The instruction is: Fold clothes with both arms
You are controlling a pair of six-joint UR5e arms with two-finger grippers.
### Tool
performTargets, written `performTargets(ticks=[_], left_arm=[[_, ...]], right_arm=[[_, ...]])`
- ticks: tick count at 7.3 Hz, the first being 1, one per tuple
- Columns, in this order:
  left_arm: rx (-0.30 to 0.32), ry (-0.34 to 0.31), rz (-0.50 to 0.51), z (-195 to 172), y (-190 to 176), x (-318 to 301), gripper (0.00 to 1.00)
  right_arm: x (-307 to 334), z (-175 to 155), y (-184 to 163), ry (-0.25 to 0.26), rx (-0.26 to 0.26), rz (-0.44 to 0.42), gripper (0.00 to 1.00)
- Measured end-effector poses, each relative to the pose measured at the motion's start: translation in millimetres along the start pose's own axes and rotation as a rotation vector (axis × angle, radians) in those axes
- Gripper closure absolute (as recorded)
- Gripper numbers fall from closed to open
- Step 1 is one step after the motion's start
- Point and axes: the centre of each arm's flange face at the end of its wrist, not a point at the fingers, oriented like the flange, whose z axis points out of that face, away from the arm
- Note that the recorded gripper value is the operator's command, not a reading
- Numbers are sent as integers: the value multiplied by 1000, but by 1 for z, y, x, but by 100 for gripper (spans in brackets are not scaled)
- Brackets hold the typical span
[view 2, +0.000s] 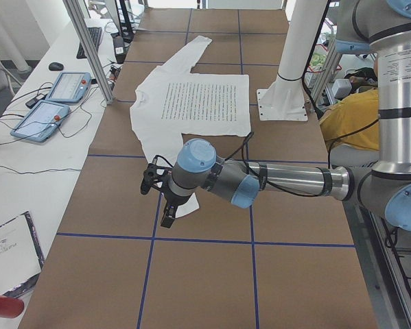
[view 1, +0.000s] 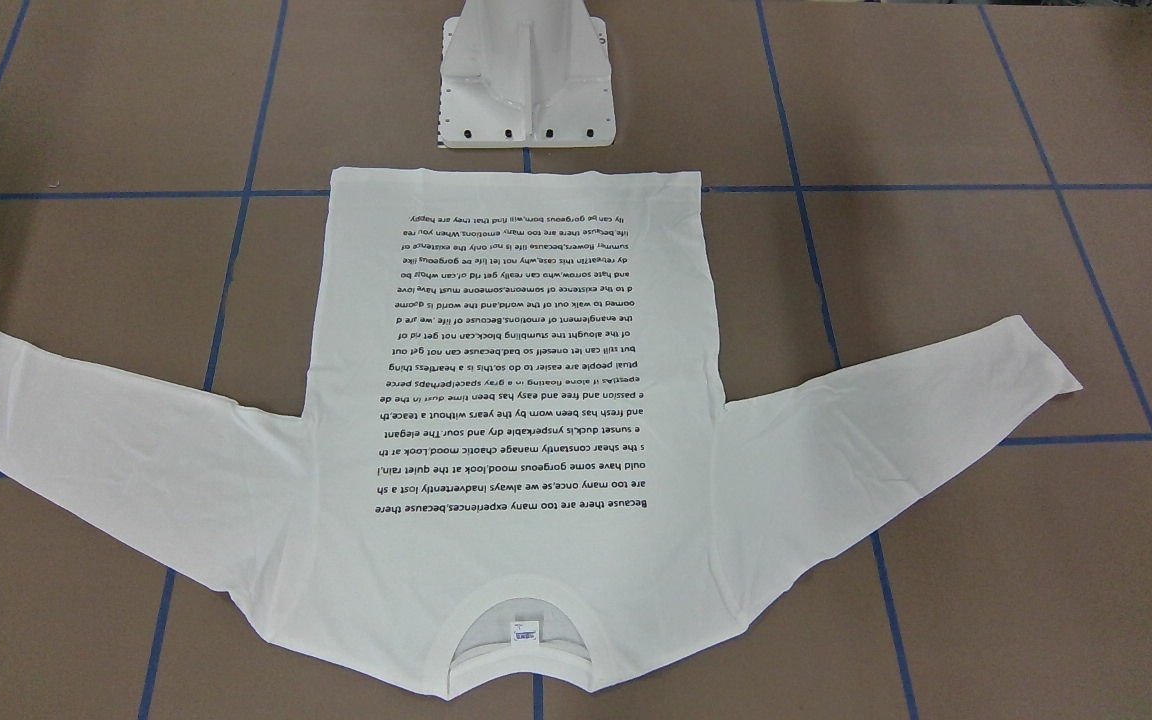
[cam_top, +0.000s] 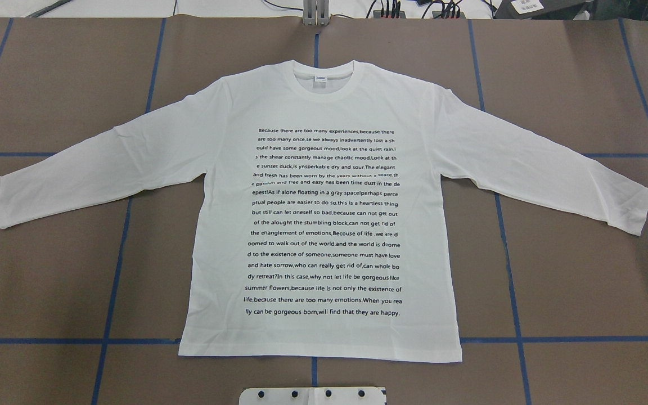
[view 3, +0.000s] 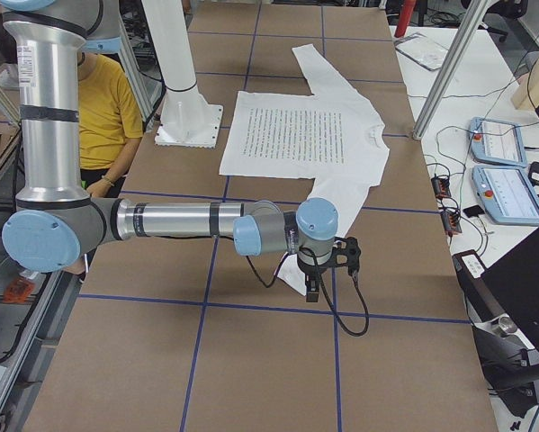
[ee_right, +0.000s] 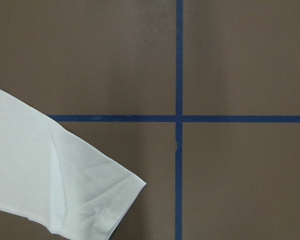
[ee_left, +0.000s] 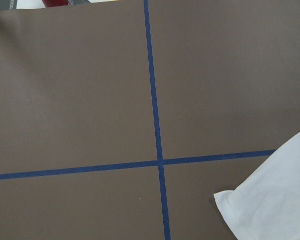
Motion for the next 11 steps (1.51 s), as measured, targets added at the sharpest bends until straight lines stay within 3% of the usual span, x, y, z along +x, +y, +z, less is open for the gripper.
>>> performTargets(ticks=[11], left_arm=[[-21, 16, 11, 9, 7, 8, 0]], right_arm=[[-19, 34, 6, -9, -64, -37, 0]])
